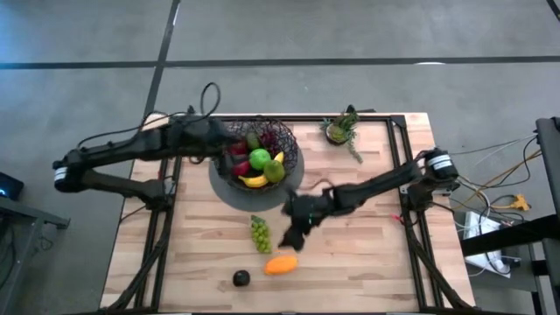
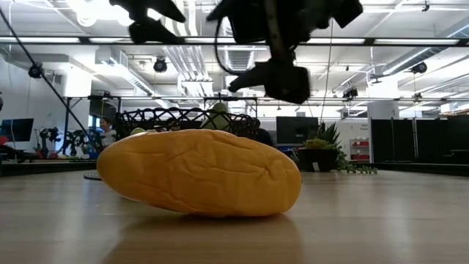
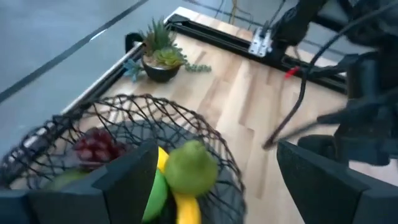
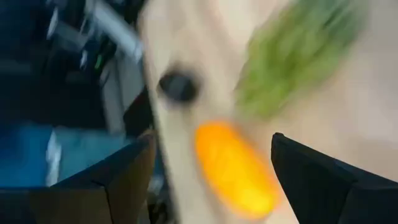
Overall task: Build produce basket
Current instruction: Put the yellow mango into the black wire basket
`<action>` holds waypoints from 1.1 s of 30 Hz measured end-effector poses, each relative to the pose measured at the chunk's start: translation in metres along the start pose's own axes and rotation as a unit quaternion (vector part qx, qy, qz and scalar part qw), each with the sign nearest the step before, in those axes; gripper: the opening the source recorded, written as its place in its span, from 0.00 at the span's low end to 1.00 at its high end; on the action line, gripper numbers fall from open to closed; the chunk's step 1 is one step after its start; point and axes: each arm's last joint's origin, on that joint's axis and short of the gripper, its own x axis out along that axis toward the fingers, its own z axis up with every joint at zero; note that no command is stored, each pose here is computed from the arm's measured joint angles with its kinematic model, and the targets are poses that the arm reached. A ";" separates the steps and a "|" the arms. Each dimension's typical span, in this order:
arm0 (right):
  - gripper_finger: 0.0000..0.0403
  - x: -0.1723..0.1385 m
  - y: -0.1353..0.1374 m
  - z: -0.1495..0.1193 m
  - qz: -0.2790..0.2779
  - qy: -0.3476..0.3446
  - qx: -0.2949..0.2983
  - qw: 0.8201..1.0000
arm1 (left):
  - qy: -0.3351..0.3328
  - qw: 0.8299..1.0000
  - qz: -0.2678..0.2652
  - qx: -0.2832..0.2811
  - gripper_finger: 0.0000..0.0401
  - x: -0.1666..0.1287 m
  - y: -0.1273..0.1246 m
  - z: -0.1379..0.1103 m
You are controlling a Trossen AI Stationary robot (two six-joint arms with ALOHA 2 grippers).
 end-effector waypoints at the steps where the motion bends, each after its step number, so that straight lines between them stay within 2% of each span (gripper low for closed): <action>1: 0.75 0.007 0.002 -0.007 0.006 0.023 0.002 1.000 | -0.003 1.000 -0.004 -0.005 0.77 -0.005 0.000 -0.005; 5: 0.75 0.030 0.011 -0.030 -0.013 0.085 -0.013 0.996 | 0.002 0.999 -0.015 -0.041 0.77 -0.016 0.001 -0.031; 10: 0.75 0.056 0.036 -0.038 -0.065 0.090 -0.087 0.990 | 0.025 0.995 -0.016 -0.098 0.77 -0.019 0.006 -0.068; 13: 0.75 0.068 0.047 -0.039 -0.152 0.091 -0.142 0.974 | 0.032 0.992 -0.016 -0.121 0.77 -0.019 0.008 -0.084; 16: 0.75 0.079 0.058 -0.038 -0.209 0.103 -0.205 0.950 | 0.035 0.990 -0.015 -0.133 0.77 -0.020 0.011 -0.093; 20: 0.75 0.102 0.061 -0.038 -0.208 0.150 -0.257 0.932 | 0.024 0.990 -0.019 -0.134 0.78 -0.020 0.012 -0.098; 24: 0.74 0.120 0.054 -0.038 -0.195 0.200 -0.261 0.924 | 0.021 0.991 -0.020 -0.134 0.78 -0.021 0.012 -0.097; 33: 0.60 0.120 0.049 -0.034 -0.209 0.208 -0.270 0.917 | 0.021 0.990 -0.040 -0.133 0.78 -0.023 0.010 -0.095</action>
